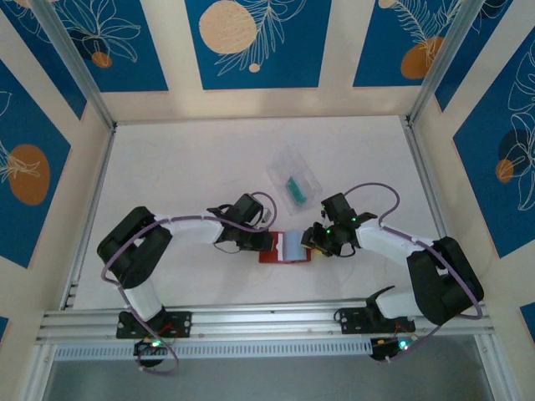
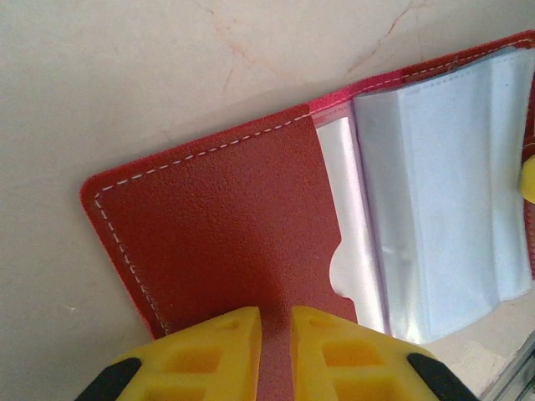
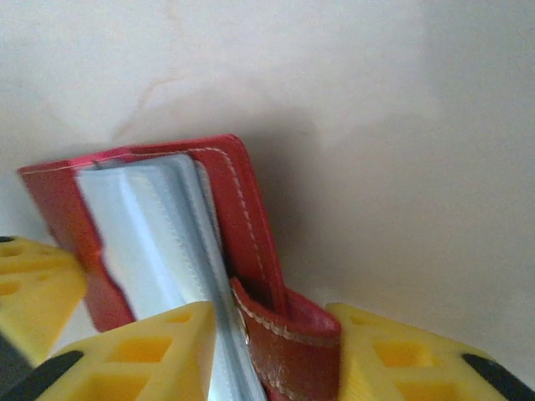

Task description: Put the credit cards into the card holder

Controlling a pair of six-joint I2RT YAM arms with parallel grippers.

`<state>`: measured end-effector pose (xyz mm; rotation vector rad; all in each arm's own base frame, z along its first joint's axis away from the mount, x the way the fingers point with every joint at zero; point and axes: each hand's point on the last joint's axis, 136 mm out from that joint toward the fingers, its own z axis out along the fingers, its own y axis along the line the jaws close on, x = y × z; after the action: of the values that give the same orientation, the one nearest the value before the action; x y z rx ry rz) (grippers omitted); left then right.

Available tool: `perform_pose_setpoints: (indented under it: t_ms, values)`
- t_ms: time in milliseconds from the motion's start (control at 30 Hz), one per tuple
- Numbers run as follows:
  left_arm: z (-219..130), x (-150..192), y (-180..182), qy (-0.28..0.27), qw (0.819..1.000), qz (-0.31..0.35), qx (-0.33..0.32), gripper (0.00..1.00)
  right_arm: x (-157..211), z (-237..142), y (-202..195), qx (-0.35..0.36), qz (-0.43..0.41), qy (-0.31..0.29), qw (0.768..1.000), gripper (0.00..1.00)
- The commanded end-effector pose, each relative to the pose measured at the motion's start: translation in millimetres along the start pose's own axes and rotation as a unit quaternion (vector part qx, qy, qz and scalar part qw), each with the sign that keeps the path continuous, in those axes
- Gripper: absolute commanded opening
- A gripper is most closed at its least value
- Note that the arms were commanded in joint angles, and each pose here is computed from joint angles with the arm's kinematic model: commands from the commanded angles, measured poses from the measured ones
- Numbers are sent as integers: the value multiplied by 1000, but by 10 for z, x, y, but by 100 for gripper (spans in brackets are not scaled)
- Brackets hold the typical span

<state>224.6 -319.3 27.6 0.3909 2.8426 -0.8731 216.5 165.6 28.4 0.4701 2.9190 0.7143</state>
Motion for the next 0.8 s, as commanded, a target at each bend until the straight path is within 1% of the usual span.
perform_pose_setpoints:
  t_ms: [0,100,200,300,367,433,533,600,667,767]
  values:
    - [16,23,65,0,1000,1,-20,17,-70,-187,-90,59,-1,-40,997,47]
    - [32,30,67,1,1000,-1,-19,17,-110,-373,-63,98,-34,-80,991,53]
    - [32,29,63,0,1000,-1,-18,17,-121,-547,52,129,-79,-111,982,52]
    - [29,31,63,-1,1000,-2,-17,17,-119,-650,267,142,-134,-135,972,39]
    - [17,30,55,-2,1000,-2,-15,17,-94,-661,430,142,-163,-138,967,30]
    - [17,37,55,-2,1000,-3,-14,17,-27,-618,683,112,-203,-131,964,28]
    - [32,42,66,-2,1000,-4,-14,17,135,-472,1020,42,-233,-83,968,27]
    - [39,42,76,-3,1000,-6,-15,17,218,-384,1152,21,-252,-59,966,26]
    - [48,46,73,-3,1000,-8,-12,17,264,-306,1192,30,-268,-48,962,26]
    - [56,52,76,-2,1000,-8,-11,17,279,-248,1134,61,-278,-46,958,37]
